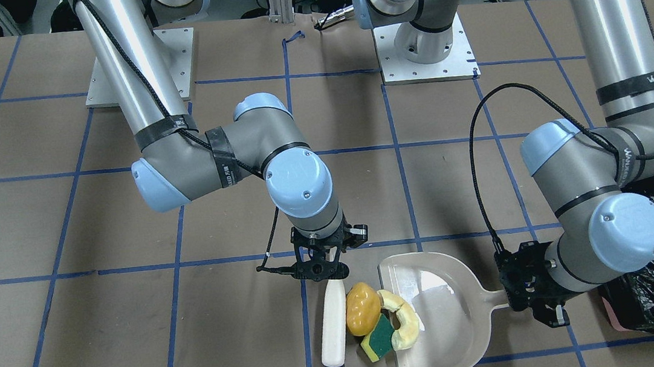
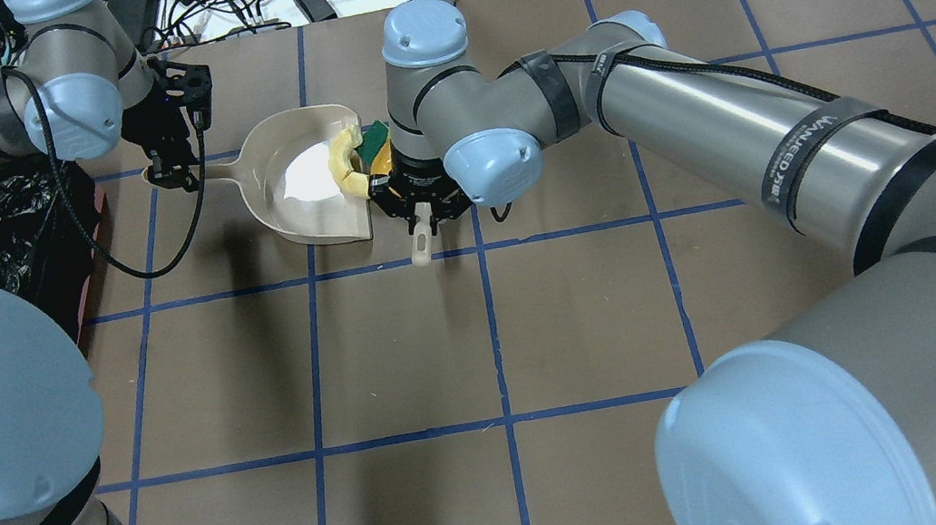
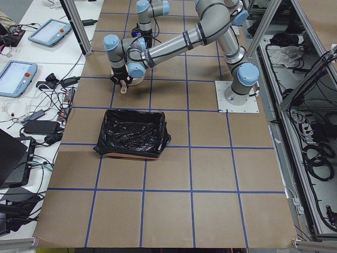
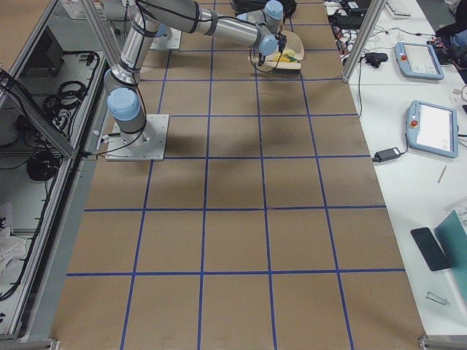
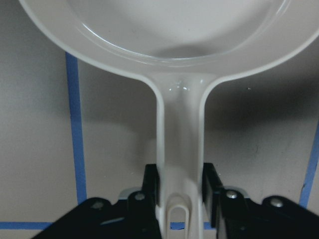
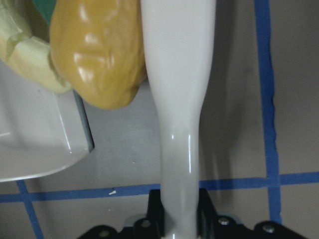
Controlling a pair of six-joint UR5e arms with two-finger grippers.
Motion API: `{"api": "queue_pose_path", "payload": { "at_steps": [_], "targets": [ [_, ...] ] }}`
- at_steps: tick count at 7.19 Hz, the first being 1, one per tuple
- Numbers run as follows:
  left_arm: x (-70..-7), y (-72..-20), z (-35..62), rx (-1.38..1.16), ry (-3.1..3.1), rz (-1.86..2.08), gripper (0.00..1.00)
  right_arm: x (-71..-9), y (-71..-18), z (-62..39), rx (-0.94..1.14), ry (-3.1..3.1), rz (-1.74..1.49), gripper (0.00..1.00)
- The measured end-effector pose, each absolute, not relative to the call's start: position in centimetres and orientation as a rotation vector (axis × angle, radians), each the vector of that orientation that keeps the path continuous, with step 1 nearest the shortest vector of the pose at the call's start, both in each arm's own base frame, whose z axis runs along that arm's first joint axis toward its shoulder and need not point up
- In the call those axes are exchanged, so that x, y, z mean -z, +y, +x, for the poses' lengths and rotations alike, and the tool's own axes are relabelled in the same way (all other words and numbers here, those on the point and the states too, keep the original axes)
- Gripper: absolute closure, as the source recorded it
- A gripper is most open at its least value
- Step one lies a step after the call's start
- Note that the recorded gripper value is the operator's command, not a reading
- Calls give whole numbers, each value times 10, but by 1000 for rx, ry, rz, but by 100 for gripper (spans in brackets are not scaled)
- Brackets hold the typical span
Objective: Sweep and dump trash into bin
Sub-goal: 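Sweep the peel, sponge and potato with the brush into the held dustpan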
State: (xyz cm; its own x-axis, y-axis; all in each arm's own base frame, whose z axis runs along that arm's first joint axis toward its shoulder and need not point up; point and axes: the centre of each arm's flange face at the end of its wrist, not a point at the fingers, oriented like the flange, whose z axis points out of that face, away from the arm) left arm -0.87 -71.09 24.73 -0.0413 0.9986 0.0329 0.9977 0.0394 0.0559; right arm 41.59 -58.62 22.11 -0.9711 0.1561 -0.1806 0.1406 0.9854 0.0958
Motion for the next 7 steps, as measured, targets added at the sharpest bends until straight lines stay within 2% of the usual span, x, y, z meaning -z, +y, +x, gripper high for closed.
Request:
{"api": "queue_pose_path", "payload": {
  "at_steps": [7],
  "targets": [
    [-247,-711,-9,-97,2256,2165,80,-214,-586,495,-78,2854,293,100]
  ]
}}
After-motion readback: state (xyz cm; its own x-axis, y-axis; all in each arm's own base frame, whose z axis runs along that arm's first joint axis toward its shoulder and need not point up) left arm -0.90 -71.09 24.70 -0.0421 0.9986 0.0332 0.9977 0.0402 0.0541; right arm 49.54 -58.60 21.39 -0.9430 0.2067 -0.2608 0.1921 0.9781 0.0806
